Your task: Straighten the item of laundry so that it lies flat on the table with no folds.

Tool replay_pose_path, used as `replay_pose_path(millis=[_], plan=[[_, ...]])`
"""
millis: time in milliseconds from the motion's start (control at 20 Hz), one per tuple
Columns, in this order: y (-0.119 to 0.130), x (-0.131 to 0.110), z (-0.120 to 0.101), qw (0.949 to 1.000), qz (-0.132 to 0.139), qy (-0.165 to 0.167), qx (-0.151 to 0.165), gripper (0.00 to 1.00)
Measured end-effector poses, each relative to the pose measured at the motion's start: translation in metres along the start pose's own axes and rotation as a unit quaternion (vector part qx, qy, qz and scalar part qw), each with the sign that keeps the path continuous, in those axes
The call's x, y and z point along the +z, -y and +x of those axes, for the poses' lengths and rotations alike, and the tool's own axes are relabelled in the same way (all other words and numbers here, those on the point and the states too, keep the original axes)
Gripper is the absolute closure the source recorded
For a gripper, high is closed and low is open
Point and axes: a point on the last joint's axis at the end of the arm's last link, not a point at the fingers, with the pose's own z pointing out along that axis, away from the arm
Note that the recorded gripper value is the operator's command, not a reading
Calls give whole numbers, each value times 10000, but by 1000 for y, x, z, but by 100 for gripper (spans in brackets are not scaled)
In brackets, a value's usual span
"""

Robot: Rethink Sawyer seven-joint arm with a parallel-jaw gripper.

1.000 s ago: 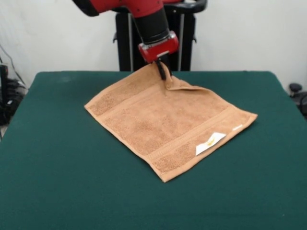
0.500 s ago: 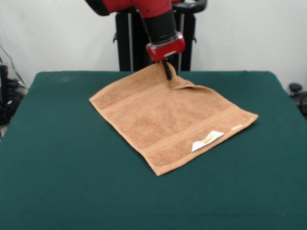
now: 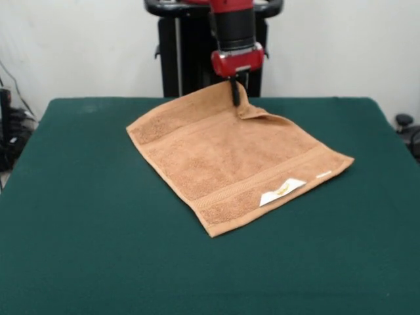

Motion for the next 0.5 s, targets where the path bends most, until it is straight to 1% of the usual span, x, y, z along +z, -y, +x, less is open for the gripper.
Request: replay_pose_path(millis=[50,100,150,200,250,300,400,500], plan=[[-1,0,0,10000,56,-1,-5,100],[-3,-1,-1,9996,284,5,-22,100],[-4,-1,-1,9994,343,6,-26,100],[-5,-1,-1,9989,463,-2,-27,100],[-5,-1,0,9979,653,-17,-28,100],[-5,0,1,9961,883,-50,-24,100],[-4,0,4,9934,1147,-88,-26,100],[-1,1,8,9891,1468,-133,-34,100]])
